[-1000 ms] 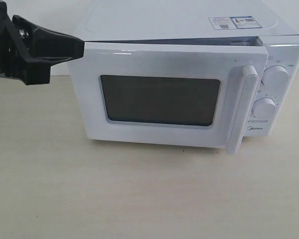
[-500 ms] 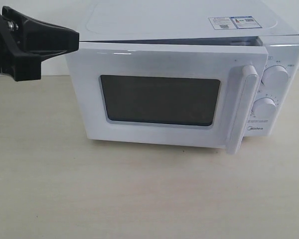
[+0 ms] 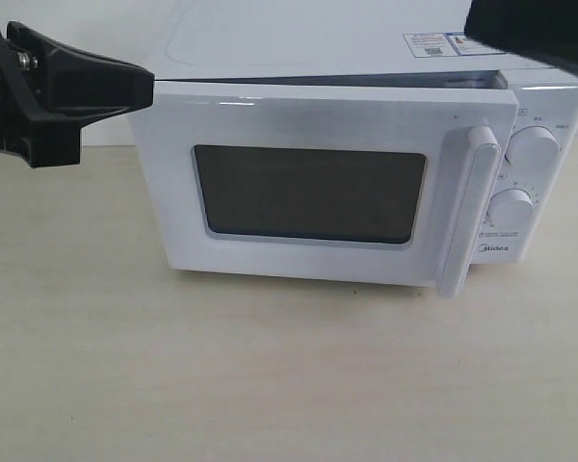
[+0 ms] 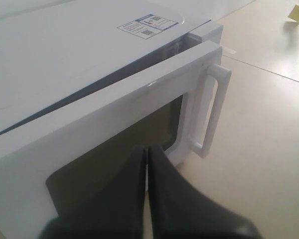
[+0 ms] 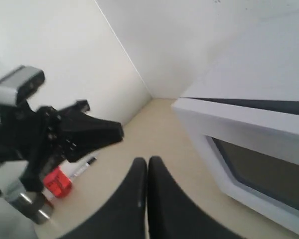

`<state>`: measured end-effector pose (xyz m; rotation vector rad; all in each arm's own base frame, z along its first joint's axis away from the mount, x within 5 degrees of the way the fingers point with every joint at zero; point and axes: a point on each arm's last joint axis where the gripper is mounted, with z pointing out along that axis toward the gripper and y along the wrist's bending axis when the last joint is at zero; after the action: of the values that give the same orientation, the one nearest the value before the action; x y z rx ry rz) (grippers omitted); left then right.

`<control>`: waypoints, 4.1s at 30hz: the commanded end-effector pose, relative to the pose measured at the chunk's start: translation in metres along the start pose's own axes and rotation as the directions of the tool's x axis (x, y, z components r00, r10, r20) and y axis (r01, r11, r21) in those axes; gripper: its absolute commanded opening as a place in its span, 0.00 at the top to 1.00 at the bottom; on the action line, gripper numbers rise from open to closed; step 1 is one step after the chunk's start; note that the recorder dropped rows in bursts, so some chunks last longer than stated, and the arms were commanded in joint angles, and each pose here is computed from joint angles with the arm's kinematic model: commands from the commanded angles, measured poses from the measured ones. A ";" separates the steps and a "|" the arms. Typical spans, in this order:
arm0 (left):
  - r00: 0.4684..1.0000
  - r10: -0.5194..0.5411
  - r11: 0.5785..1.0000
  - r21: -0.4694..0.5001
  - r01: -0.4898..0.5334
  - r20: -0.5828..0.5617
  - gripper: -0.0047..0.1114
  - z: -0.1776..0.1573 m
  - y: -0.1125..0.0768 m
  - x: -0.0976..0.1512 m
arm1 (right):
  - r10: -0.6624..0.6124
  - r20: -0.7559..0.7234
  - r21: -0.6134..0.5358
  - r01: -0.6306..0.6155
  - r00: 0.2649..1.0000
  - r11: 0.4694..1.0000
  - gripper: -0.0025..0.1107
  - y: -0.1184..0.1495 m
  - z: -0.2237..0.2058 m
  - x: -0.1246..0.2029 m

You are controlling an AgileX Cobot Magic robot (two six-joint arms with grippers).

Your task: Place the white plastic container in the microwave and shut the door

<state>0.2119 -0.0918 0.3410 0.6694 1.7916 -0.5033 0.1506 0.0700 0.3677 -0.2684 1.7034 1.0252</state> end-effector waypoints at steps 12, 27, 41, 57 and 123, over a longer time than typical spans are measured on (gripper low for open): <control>1.000 -0.006 1.000 -0.007 0.007 0.003 0.93 -0.001 0.000 0.000 | 0.221 0.490 0.176 -0.344 0.843 0.922 0.98 -0.027 -0.015 -0.039; 1.000 -0.006 1.000 -0.007 0.007 0.003 0.93 -0.001 0.000 0.000 | -0.243 0.303 0.693 -0.038 0.921 0.720 0.98 -0.057 -0.034 -0.035; 1.000 -0.006 1.000 -0.011 0.007 0.004 0.93 -0.001 0.000 0.000 | -0.204 -0.159 0.890 0.230 0.966 0.393 0.98 -0.076 -0.052 -0.022; 1.000 -0.006 1.000 -0.011 0.007 0.004 0.93 -0.001 0.000 0.000 | -0.195 -0.117 0.400 0.226 0.974 0.888 0.98 -0.018 0.019 0.033; 1.000 -0.006 1.000 -0.011 0.007 0.004 0.93 -0.001 0.000 0.000 | -0.323 0.128 0.640 0.171 0.938 0.749 0.98 -0.125 0.129 0.084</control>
<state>0.2127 -0.0909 0.3413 0.6594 1.7907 -0.4921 0.2751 0.1153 0.2245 0.0263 1.6518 0.2508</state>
